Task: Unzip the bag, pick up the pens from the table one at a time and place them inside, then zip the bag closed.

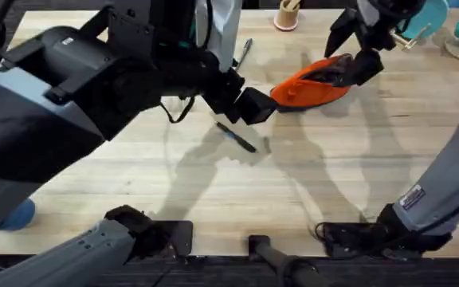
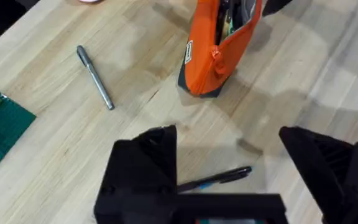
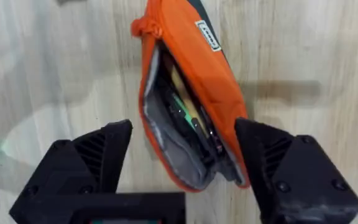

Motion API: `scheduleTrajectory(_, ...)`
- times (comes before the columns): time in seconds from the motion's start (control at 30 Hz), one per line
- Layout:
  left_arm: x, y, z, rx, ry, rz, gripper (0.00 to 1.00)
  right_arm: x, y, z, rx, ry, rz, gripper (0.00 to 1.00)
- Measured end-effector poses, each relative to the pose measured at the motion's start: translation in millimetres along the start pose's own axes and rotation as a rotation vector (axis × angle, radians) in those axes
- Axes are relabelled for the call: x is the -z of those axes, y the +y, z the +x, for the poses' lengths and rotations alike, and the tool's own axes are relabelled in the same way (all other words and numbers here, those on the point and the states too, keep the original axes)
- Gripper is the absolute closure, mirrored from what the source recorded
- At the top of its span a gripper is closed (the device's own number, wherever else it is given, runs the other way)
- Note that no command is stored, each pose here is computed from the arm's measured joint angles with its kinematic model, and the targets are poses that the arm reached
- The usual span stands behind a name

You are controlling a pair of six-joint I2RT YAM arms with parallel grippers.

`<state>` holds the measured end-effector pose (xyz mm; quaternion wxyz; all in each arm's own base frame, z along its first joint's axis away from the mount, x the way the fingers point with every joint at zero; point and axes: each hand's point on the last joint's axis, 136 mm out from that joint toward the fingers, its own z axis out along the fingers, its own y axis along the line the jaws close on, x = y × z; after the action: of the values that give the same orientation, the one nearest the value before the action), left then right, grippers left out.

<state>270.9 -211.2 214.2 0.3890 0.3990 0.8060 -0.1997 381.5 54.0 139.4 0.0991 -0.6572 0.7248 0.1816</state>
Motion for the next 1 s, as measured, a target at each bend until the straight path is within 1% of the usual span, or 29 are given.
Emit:
scheduleTrajectory(0.33, 0.0, -0.1, 0.2, 0.0, 0.001, 0.0, 0.006, 40.7, 13.3, -17.9, 0.003, -0.014, 0.109, 0.006)
scheduleTrajectory(0.5, 0.0, -0.1, 0.3, 0.0, 0.001, 0.0, 0.006, 54.9, 29.1, -23.6, -0.027, -0.018, 0.115, 0.006)
scheduleTrajectory(0.63, 0.0, -0.1, 0.2, 0.0, 0.001, 0.0, 0.006, 62.3, 34.5, -30.2, -0.086, -0.045, 0.128, 0.006)
scheduleTrajectory(1.0, 0.0, 5.0, 1.8, 0.007, 0.01, -0.029, 0.006, 84.2, 48.3, -58.3, -0.356, -0.193, 0.145, 0.006)
